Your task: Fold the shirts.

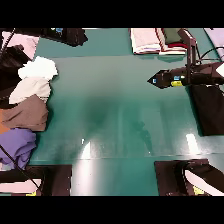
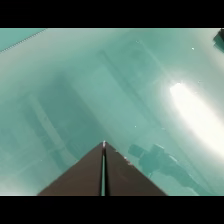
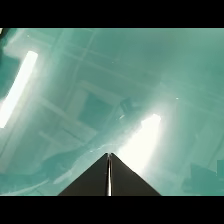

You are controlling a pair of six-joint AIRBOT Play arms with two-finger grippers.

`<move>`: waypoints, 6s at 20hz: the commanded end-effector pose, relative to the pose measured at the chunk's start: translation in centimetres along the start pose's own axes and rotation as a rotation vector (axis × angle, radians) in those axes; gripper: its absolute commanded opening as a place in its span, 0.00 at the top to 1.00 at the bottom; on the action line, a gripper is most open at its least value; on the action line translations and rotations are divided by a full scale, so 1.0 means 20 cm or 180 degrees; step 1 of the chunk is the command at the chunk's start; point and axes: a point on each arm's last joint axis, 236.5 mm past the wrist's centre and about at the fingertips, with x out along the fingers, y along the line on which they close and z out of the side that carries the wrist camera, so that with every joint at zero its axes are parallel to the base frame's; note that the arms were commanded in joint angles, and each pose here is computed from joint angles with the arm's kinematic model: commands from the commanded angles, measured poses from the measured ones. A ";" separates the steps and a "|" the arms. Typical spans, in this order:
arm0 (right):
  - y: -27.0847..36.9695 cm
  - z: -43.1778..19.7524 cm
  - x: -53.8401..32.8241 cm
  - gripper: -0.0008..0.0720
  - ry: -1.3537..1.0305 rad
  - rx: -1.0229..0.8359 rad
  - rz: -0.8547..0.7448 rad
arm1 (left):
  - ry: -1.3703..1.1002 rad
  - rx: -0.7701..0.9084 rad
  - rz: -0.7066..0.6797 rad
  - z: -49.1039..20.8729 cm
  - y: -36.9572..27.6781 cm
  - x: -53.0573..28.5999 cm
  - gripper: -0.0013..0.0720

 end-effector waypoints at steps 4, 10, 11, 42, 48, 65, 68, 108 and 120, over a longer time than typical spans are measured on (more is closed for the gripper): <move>0.00 0.00 0.00 0.96 0.0004 0.0000 0.0005 | -0.0002 -0.0001 0.0002 0.00 0.00 0.00 0.95; 0.00 0.00 0.00 0.96 0.0004 -0.0001 0.0006 | -0.0003 -0.0002 0.0003 0.00 0.00 0.00 0.95; 0.00 0.00 0.00 0.96 0.0003 -0.0001 0.0005 | -0.0002 -0.0001 0.0002 0.00 0.00 0.00 0.95; 0.00 0.00 0.00 0.96 -0.0005 0.0002 0.0006 | 0.1014 -0.1215 0.2586 -1.16 2.21 0.28 0.09; 0.03 0.05 -0.03 0.96 -0.0083 -0.0027 0.0032 | 0.1037 -0.1270 0.2599 -1.10 2.16 0.19 0.95; 0.44 0.81 -0.96 0.97 -0.1794 -0.0966 -0.0370 | -0.0830 0.1025 0.0043 0.26 -0.30 -0.48 0.95; 0.46 0.82 -1.00 0.97 -0.1847 -0.0991 -0.0368 | -0.0436 0.1341 -0.0479 -0.02 -0.64 -0.19 0.95; -0.35 -0.10 -0.44 0.96 0.0055 0.0260 -0.0971 | 0.1021 -0.1391 0.0433 -1.23 0.51 0.18 0.95; -1.08 -0.93 -0.01 0.34 0.0999 0.1924 -0.0833 | 0.0713 -0.1408 0.0629 -1.05 0.68 0.08 0.95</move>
